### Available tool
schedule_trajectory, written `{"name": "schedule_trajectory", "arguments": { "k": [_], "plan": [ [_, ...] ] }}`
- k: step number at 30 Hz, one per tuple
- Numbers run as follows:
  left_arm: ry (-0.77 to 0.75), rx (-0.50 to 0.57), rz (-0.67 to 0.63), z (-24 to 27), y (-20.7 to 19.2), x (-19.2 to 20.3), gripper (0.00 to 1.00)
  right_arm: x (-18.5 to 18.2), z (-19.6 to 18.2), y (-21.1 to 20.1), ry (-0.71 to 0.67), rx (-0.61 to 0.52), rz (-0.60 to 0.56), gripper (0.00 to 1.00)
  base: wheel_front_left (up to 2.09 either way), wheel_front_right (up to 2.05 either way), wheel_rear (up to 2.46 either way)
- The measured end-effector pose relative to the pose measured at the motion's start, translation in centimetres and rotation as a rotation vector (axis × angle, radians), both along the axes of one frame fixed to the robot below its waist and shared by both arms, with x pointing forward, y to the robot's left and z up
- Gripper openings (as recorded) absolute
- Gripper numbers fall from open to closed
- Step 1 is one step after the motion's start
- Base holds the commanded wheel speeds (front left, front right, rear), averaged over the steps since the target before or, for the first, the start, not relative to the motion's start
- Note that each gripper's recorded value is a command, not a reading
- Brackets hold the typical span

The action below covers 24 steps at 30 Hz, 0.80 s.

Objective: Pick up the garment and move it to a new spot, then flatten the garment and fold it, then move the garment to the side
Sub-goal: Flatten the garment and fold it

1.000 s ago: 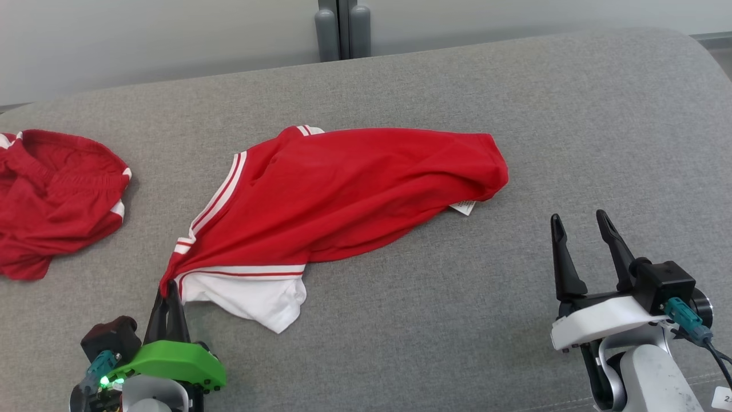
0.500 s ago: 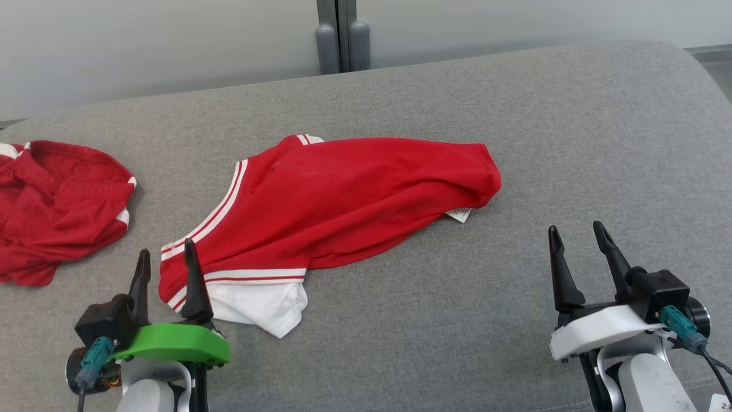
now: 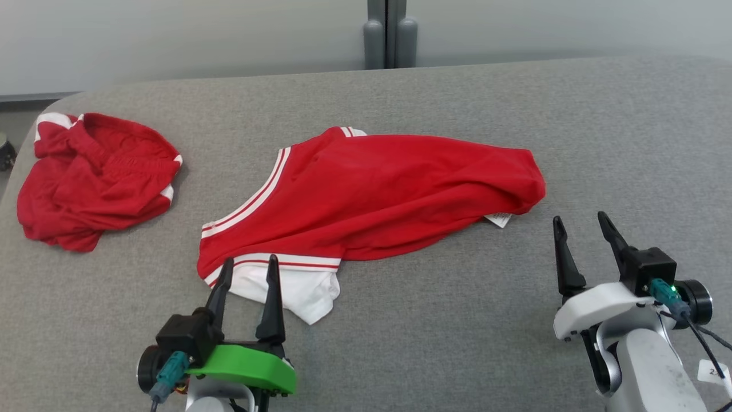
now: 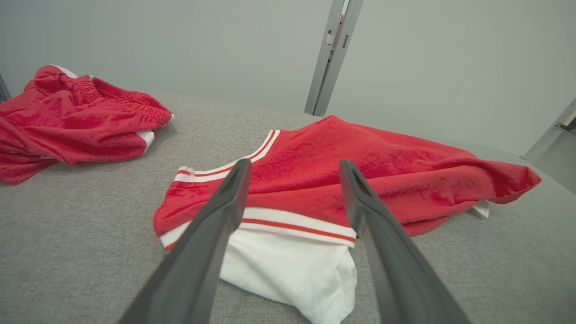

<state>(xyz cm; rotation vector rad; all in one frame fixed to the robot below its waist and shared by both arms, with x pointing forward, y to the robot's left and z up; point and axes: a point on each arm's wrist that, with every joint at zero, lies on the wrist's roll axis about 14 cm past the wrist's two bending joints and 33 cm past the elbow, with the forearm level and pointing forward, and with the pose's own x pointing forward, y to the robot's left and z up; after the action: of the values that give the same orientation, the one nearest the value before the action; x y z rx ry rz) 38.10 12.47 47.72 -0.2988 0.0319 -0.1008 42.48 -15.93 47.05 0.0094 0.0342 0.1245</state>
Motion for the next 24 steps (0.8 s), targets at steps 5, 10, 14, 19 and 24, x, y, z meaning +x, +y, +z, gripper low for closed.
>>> {"name": "schedule_trajectory", "arguments": {
  "k": [5, 10, 14, 19, 24],
  "plan": [
    [0.030, -0.014, 0.016, -0.7, 0.1, -0.6, 1.00, 3.2, -1.6, 2.4, 0.055, -0.028, 0.061, 1.00, 0.00, 0.00, 0.00],
    [0.047, -0.016, 0.076, -1.1, 1.7, -0.8, 1.00, 5.3, -4.9, 4.5, 0.166, -0.033, 0.103, 1.00, 0.00, 0.00, 0.00],
    [0.074, -0.015, 0.124, -1.8, 3.0, -1.1, 1.00, 6.4, -6.4, 5.6, 0.214, -0.026, 0.119, 0.00, 0.00, 0.00, 0.00],
    [0.095, -0.016, 0.149, -2.4, 3.7, -1.3, 1.00, 8.9, -3.1, 6.9, 0.095, -0.019, 0.140, 0.00, 0.00, 0.00, 0.00],
    [0.085, -0.026, 0.140, -2.1, 3.2, -1.0, 1.00, 9.6, 3.2, 7.7, -0.099, 0.003, 0.164, 0.00, 0.00, 0.00, 0.00]
  ]
}}
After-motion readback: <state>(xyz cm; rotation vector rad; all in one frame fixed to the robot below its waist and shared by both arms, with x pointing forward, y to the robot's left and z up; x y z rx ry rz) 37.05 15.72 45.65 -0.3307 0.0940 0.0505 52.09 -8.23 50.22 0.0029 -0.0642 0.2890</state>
